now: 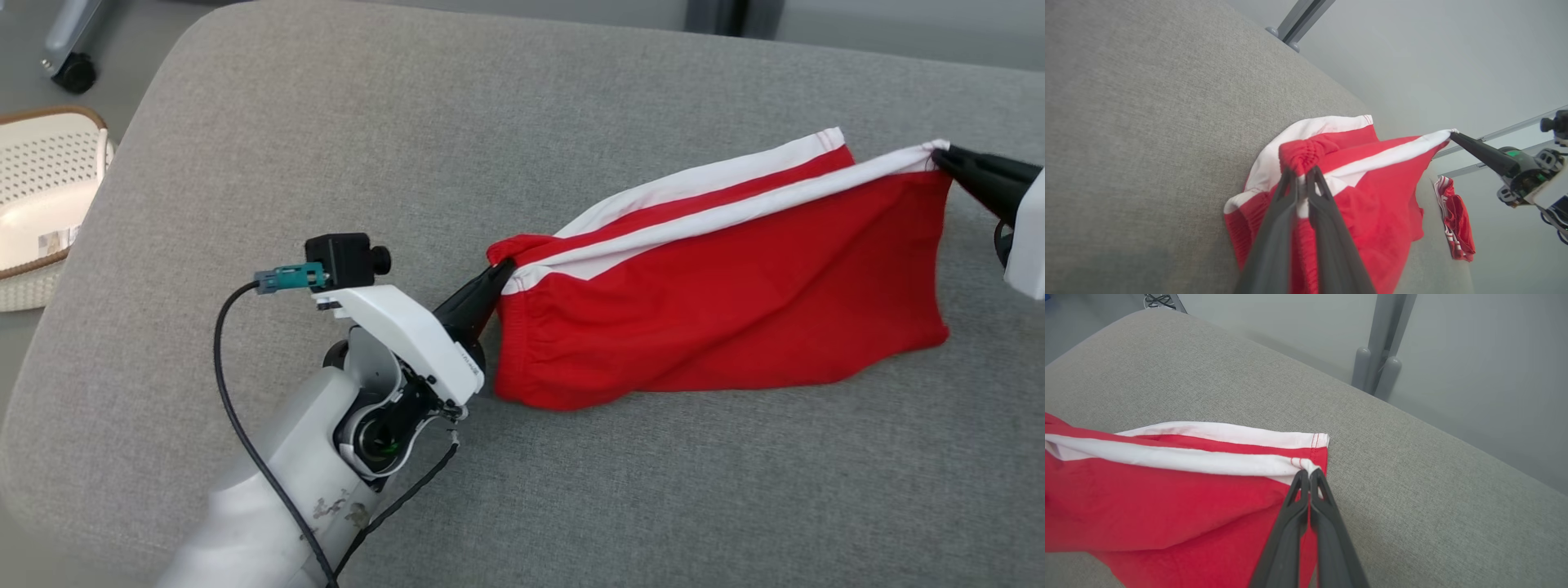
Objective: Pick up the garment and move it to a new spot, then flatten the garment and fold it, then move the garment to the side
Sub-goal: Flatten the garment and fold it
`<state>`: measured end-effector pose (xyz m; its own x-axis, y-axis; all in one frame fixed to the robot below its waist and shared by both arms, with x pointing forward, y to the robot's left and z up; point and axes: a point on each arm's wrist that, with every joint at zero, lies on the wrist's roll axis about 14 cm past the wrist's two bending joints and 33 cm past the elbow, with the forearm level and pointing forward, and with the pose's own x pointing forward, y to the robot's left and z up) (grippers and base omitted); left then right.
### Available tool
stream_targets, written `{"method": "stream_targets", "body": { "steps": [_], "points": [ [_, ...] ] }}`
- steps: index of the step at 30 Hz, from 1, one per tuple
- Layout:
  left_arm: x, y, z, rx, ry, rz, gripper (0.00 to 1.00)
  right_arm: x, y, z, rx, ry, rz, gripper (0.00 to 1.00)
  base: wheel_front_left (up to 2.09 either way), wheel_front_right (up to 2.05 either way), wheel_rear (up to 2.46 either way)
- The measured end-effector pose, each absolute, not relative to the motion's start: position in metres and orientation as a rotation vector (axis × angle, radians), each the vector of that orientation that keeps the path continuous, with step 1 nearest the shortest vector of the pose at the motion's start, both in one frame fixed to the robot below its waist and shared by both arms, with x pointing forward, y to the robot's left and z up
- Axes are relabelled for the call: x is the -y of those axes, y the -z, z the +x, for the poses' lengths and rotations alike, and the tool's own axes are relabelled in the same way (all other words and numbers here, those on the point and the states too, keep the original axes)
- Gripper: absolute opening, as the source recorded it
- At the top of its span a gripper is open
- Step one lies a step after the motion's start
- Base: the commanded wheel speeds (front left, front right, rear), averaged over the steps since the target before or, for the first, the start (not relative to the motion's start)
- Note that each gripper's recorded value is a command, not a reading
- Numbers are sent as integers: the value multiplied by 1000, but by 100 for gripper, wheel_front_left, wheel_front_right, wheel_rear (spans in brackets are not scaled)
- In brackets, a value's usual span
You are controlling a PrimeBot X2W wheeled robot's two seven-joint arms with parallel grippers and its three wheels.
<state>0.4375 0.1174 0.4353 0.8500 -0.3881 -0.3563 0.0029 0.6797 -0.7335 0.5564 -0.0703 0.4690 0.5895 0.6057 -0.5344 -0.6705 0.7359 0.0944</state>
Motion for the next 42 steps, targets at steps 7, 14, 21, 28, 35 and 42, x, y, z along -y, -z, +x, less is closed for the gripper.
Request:
{"method": "stream_targets", "body": {
  "steps": [7,14,21,28,35,42],
  "points": [
    [-119,-422,446,-512,187,-779,0,54,-462,578,-529,-763,-147,0,0,0,0],
    [-121,-408,450,-511,151,-758,0,46,-447,599,-519,-757,-158,0,0,0,0],
    [-132,-402,458,-474,104,-743,0,33,-431,611,-531,-771,-163,0,0,0,0],
    [-123,-397,462,-473,114,-754,100,30,-409,621,-572,-739,-134,100,0,0,0],
    [-124,-392,464,-474,83,-741,100,31,-410,630,-526,-701,-94,100,0,0,0],
    [-131,-393,465,-457,61,-687,100,38,-429,635,-409,-652,-22,100,0,0,0]
  ]
}}
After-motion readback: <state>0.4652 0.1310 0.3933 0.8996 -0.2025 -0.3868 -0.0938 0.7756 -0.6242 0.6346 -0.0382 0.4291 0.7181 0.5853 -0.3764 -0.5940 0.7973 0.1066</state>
